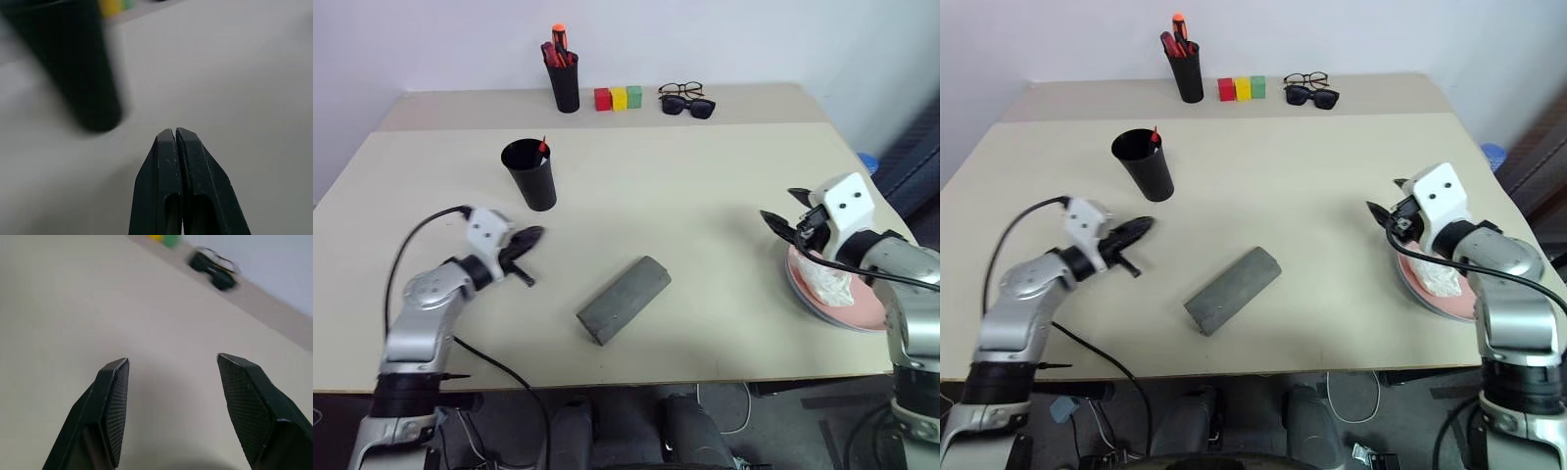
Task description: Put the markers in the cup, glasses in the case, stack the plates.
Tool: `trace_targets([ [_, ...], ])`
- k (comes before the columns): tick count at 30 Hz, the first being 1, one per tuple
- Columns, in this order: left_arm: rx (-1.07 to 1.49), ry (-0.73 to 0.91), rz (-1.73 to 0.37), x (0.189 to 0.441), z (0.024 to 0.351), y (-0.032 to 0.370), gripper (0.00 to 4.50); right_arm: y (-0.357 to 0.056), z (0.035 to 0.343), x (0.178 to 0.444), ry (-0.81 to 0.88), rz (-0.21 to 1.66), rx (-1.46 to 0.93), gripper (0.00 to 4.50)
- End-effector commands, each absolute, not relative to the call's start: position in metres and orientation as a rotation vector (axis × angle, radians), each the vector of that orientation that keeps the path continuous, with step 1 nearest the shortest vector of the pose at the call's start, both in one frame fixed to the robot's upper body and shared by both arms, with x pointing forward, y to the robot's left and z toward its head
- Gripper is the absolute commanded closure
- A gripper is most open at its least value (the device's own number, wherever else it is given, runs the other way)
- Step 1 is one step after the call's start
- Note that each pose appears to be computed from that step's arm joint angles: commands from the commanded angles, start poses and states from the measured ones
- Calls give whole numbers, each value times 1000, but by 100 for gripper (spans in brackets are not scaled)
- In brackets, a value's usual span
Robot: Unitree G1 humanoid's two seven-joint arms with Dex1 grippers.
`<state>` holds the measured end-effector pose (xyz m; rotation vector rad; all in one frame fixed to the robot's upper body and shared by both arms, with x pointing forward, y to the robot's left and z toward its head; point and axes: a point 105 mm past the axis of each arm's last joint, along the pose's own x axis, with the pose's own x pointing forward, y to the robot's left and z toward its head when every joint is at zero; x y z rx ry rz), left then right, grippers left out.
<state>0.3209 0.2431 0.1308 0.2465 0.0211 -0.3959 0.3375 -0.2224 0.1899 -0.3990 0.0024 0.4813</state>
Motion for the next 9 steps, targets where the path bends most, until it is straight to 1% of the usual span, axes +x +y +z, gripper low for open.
trace_targets([
  [1,264,-37,-252,299,149,277,450,-206,194,343,-41,588,-339,163],
  [5,284,-7,-180,277,143,293,450,-192,184,355,-24,662,-331,163],
  [9,290,-16,-161,274,143,288,450,-180,180,363,-23,701,-336,163],
])
